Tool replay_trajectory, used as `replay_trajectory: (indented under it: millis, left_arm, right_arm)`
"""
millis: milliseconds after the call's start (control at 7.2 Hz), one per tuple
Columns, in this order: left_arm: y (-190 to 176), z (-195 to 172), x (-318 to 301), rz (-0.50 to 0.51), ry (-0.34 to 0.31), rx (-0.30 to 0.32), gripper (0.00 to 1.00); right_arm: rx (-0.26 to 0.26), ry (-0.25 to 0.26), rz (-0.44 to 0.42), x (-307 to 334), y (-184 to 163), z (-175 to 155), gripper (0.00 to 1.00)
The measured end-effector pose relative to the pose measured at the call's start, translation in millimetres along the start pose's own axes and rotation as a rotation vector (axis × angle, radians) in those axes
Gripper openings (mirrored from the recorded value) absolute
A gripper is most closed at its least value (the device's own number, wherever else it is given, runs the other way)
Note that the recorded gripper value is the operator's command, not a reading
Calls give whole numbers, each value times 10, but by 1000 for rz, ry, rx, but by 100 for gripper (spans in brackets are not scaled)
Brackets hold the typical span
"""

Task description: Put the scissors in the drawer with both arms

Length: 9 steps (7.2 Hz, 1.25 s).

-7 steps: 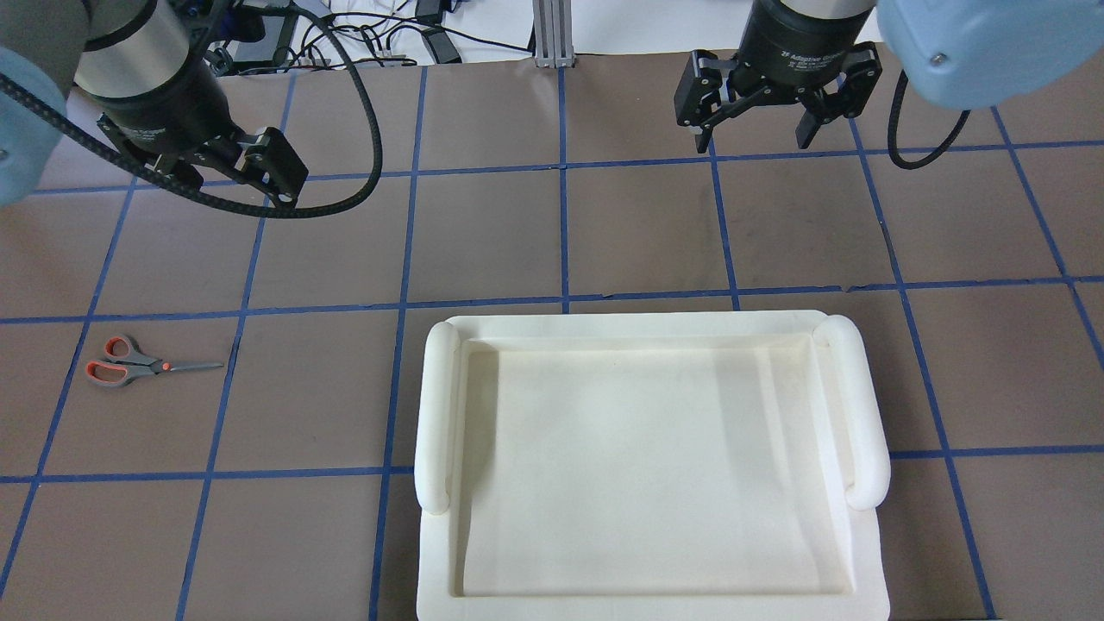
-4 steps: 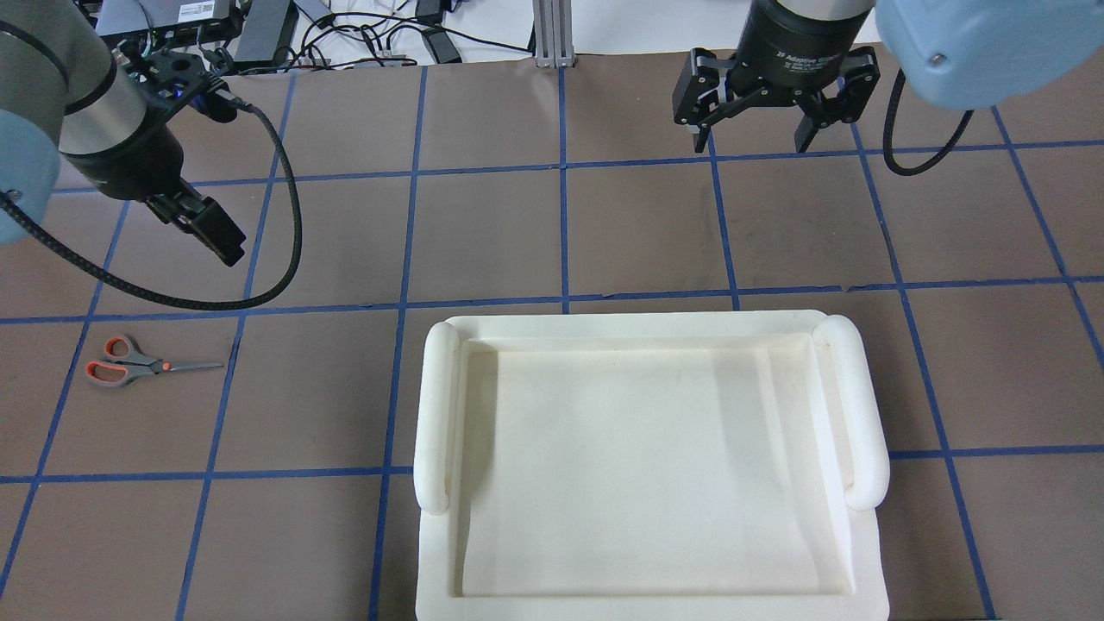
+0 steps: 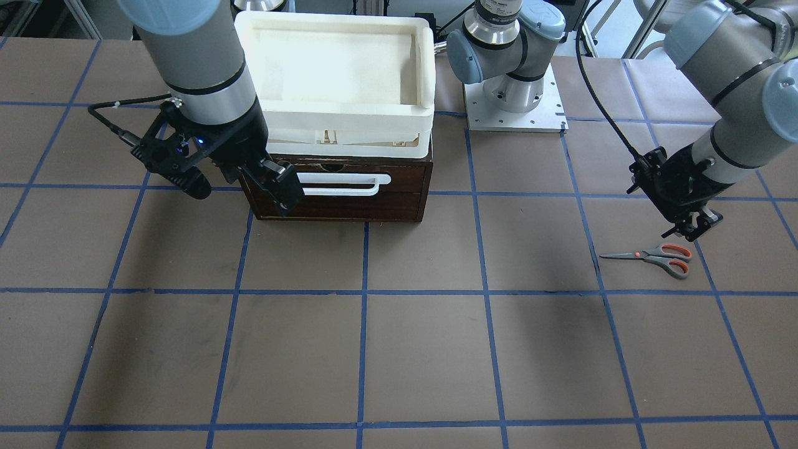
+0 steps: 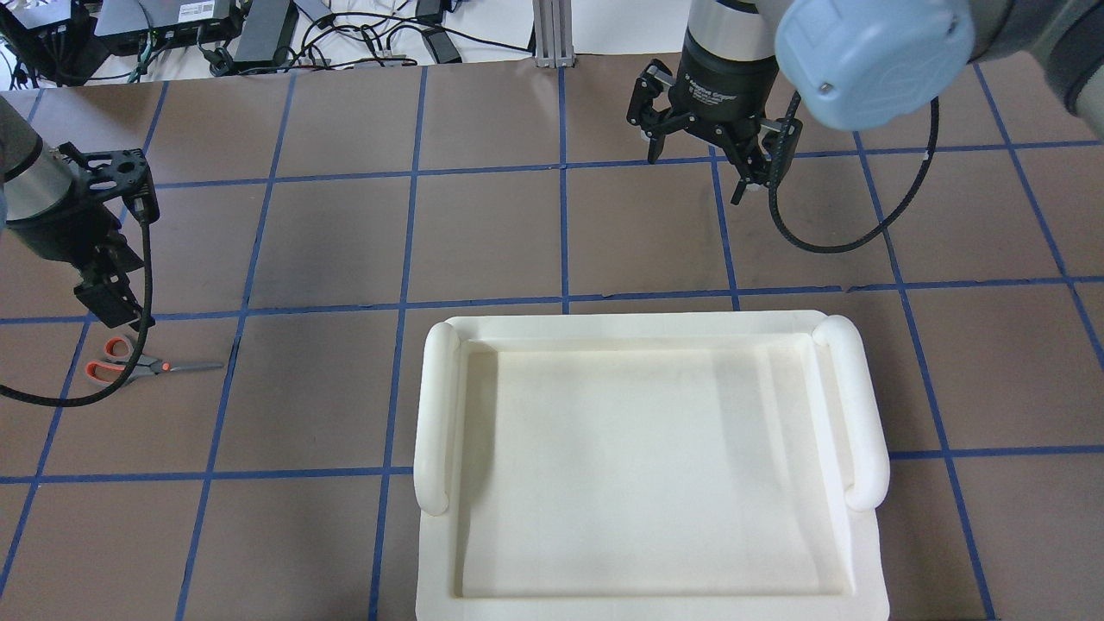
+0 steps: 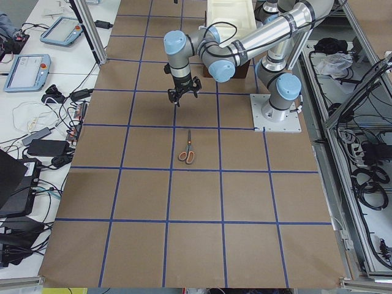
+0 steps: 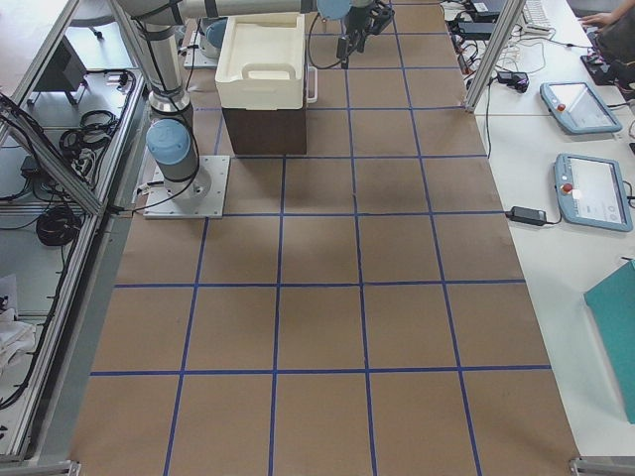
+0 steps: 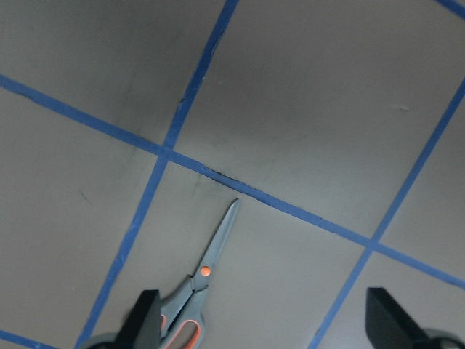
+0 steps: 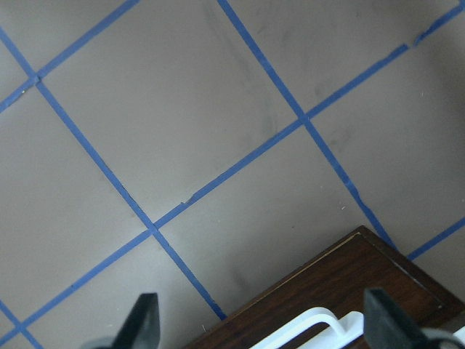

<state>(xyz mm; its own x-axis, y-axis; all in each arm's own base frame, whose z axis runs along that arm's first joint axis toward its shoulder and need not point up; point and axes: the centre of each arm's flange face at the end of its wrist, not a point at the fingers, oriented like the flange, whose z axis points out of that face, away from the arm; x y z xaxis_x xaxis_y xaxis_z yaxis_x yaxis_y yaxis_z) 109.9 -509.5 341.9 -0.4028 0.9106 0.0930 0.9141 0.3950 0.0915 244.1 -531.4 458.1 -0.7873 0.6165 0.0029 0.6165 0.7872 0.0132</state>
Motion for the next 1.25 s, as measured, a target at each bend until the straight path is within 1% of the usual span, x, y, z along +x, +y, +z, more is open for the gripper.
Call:
replay_trajectory:
  millis: [139, 417, 556, 694, 833, 972, 1250]
  left_arm:
    - [125, 229, -112, 84, -19, 2, 100]
    - [584, 689, -274, 212, -48, 9, 100]
    - [816, 898, -335, 263, -45, 20, 100]
    - [945, 1112, -366, 304, -57, 24, 100]
    - [1012, 1335, -353, 341, -90, 13, 100]
    - [1076, 1530, -328, 374, -119, 9, 100]
    - [1159, 1760, -315, 424, -145, 54, 100]
  right_arm:
    - [-17, 24, 82, -158, 123, 172, 100]
    - [-46, 81, 227, -373, 318, 498, 100]
    - [-57, 110, 289, -440, 370, 658, 100]
    - [-80, 129, 348, -504, 421, 797, 100]
    - [-116, 149, 404, -548, 465, 914, 100]
    - [-141, 180, 444, -557, 491, 1005, 100]
    - [-164, 241, 482, -563, 497, 1185, 100]
